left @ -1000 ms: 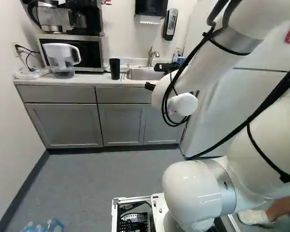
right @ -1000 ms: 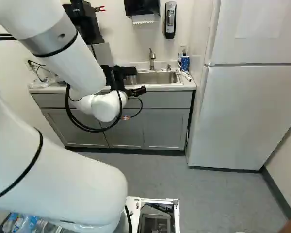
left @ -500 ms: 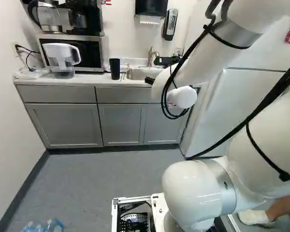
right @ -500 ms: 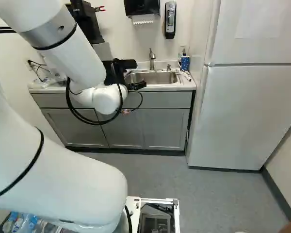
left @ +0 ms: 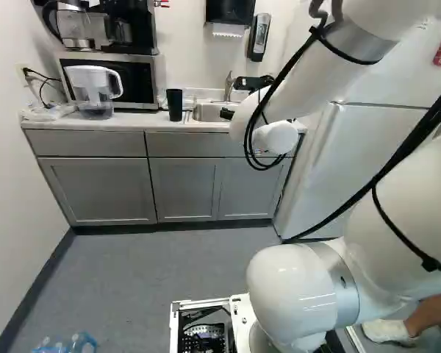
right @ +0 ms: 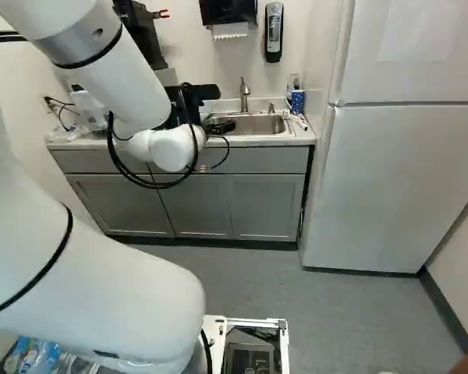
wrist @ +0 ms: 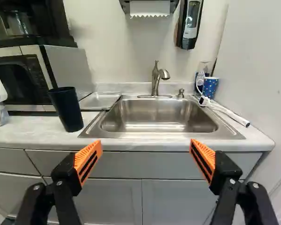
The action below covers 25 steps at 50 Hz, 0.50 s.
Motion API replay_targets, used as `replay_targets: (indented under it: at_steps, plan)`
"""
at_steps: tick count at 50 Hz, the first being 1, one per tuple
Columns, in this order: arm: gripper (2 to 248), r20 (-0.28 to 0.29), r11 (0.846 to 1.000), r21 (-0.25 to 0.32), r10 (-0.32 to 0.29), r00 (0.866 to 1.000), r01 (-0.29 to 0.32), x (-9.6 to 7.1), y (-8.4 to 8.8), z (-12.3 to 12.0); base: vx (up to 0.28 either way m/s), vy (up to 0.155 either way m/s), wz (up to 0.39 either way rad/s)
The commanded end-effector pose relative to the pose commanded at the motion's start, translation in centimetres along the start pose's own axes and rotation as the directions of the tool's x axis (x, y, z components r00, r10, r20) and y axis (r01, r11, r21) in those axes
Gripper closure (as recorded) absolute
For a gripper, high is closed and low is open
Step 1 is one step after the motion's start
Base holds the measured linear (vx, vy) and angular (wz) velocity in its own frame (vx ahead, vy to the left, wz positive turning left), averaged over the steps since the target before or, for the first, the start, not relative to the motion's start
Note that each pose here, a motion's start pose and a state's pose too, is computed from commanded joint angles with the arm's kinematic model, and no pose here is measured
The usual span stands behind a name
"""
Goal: Rinse the cup and place it in the tray
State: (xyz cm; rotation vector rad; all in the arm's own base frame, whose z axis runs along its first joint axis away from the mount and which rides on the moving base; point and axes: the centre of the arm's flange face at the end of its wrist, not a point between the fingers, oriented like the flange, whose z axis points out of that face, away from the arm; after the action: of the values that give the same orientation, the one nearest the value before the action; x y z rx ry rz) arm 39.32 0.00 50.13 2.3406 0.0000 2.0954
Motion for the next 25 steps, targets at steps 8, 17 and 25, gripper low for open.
replay_targets:
  at_steps: [8, 17, 25]
  plan:
    - [3, -0.003, 1.0, 0.0, 0.0, 1.0, 0.0, 0.8, 0.0, 0.5, 0.0, 0.0, 0.0]
    - [3, -0.003, 1.0, 0.0, 0.0, 1.0, 0.0, 1.7, 0.0, 1.1, 0.0, 0.0, 0.0]
    - [3, 0.001, 1.0, 0.0, 0.0, 1.0, 0.0, 2.4, 0.0, 1.5, 0.0, 0.0, 0.0]
